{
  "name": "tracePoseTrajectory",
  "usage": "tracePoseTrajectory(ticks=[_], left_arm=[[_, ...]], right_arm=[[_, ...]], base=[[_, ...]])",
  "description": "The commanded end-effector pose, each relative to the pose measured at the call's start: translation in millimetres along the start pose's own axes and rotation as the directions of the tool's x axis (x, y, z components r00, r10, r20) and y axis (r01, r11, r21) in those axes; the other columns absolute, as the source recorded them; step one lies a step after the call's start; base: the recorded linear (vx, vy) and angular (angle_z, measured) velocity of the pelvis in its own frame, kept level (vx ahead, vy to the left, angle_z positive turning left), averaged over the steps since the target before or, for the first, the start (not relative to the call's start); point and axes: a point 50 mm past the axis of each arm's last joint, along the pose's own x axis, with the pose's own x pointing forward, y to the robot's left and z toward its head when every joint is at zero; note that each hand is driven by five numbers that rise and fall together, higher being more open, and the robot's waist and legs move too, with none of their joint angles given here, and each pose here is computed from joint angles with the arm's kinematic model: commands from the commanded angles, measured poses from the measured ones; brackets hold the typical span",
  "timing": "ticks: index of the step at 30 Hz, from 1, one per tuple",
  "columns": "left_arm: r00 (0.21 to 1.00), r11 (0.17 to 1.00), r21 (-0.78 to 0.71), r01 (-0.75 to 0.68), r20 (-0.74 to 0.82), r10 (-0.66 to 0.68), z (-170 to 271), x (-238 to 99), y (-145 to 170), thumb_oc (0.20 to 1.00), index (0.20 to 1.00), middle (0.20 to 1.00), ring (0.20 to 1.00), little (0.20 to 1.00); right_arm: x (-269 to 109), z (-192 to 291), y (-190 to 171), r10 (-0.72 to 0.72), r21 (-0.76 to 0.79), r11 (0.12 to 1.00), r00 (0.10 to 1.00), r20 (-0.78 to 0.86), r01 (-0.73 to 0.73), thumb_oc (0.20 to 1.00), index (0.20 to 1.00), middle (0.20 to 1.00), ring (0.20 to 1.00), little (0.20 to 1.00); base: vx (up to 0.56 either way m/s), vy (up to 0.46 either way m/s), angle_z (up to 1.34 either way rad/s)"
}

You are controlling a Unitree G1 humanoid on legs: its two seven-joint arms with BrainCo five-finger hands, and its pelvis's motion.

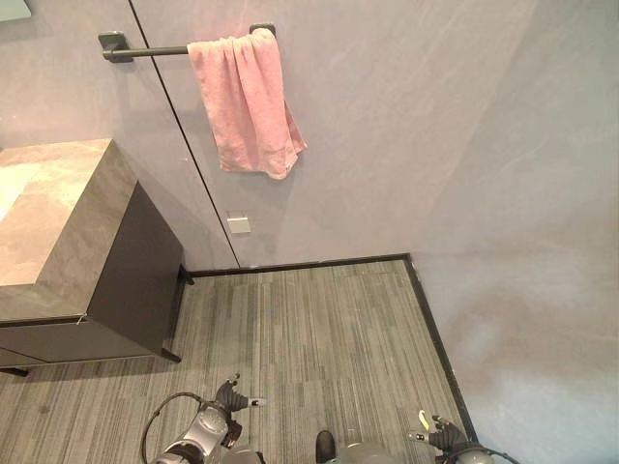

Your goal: Put brush and paste in cup on sink, flatten towel.

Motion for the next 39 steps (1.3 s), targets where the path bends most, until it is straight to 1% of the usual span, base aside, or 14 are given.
tracePoseTrajectory(ticks=[1, 4, 6, 8, 10, 12, 14, 16, 18, 22, 26, 28, 32, 39], left_arm=[[0.996, 0.998, 0.015, -0.067, 0.060, 0.066, 9, 2, 20, 1.000, 1.000, 1.000, 1.000, 1.000], [0.993, 0.997, -0.012, -0.072, 0.092, 0.073, 14, 1, 20, 1.000, 1.000, 1.000, 1.000, 1.000], [0.990, 0.998, 0.002, -0.056, 0.131, 0.055, 17, -1, 20, 1.000, 1.000, 1.000, 1.000, 1.000], [0.990, 0.999, 0.017, -0.052, 0.131, 0.049, 15, -2, 19, 1.000, 1.000, 1.000, 1.000, 1.000], [0.987, 0.997, 0.062, -0.050, 0.158, 0.040, 20, -2, 21, 1.000, 1.000, 1.000, 1.000, 1.000], [0.984, 0.996, 0.040, -0.085, 0.162, 0.077, 22, -2, 31, 1.000, 1.000, 1.000, 1.000, 1.000], [0.982, 0.994, 0.035, -0.101, 0.161, 0.094, 22, -2, 35, 1.000, 1.000, 1.000, 1.000, 1.000], [0.972, 0.988, -0.006, -0.156, 0.179, 0.154, 28, -2, 51, 1.000, 1.000, 1.000, 1.000, 1.000], [0.965, 0.985, -0.002, -0.174, 0.197, 0.170, 30, -3, 58, 1.000, 1.000, 1.000, 1.000, 1.000], [0.967, 0.980, -0.009, -0.198, 0.162, 0.197, 21, -3, 64, 1.000, 1.000, 1.000, 1.000, 1.000], [0.974, 0.983, -0.013, -0.183, 0.133, 0.183, 15, -2, 58, 1.000, 1.000, 1.000, 1.000, 1.000], [0.982, 0.991, -0.015, -0.134, 0.133, 0.135, 16, -2, 41, 1.000, 1.000, 1.000, 1.000, 1.000], [0.988, 0.997, -0.003, -0.077, 0.137, 0.077, 16, -3, 25, 1.000, 1.000, 1.000, 1.000, 1.000], [0.991, 0.999, -0.016, -0.039, 0.124, 0.041, 16, -2, 13, 1.000, 1.000, 1.000, 1.000, 1.000]], right_arm=[[-4, -13, -2, -0.016, -0.073, 0.997, 1.000, -0.010, 0.016, 1.000, 1.000, 1.000, 1.000, 1.000], [-2, -6, -7, -0.042, -0.091, 0.995, 0.999, 0.009, 0.042, 1.000, 1.000, 1.000, 1.000, 1.000], [-1, -1, -7, -0.037, -0.088, 0.995, 0.999, 0.019, 0.039, 1.000, 1.000, 1.000, 1.000, 1.000], [-1, 0, -6, -0.037, -0.087, 0.995, 0.999, 0.017, 0.039, 1.000, 1.000, 1.000, 1.000, 1.000], [-1, -2, -3, -0.040, -0.027, 0.999, 0.999, 0.005, 0.040, 1.000, 1.000, 1.000, 1.000, 1.000], [0, 7, 4, -0.018, 0.028, 0.999, 0.999, 0.035, 0.017, 1.000, 1.000, 1.000, 1.000, 1.000], [1, 12, 6, -0.012, 0.012, 1.000, 0.999, 0.045, 0.011, 1.000, 1.000, 1.000, 1.000, 1.000], [2, 37, 11, 0.013, -0.097, 0.995, 0.990, 0.141, 0.001, 1.000, 1.000, 1.000, 1.000, 1.000], [1, 52, 12, 0.030, -0.148, 0.989, 0.977, 0.210, 0.002, 1.000, 1.000, 1.000, 1.000, 1.000], [-1, 56, 14, 0.044, -0.146, 0.989, 0.970, 0.239, -0.009, 1.000, 1.000, 1.000, 1.000, 1.000], [-1, 55, 14, 0.044, -0.141, 0.990, 0.969, 0.242, -0.010, 1.000, 1.000, 1.000, 1.000, 1.000], [-1, 51, 13, 0.036, -0.139, 0.990, 0.973, 0.229, -0.004, 1.000, 1.000, 1.000, 1.000, 1.000], [-1, 39, 9, 0.021, -0.154, 0.988, 0.983, 0.182, 0.007, 1.000, 1.000, 1.000, 1.000, 1.000], [0, 35, -1, 0.004, -0.203, 0.979, 0.987, 0.162, 0.029, 1.000, 1.000, 1.000, 1.000, 1.000]], base=[[0.43, 0.184, -0.50], [0.41, 0.193, -0.58], [0.48, 0.277, -0.88], [0.35, 0.274, -0.87], [0.50, 0.425, -1.05], [0.33, 0.332, -0.14], [0.18, 0.208, -0.13], [0.22, 0.322, -0.20], [0.15, 0.215, -0.12], [0.22, 0.179, 0.27], [0.21, 0.032, -0.08], [0.35, -0.015, 0.17], [0.22, -0.068, 0.41], [0.14, -0.096, 0.25]])
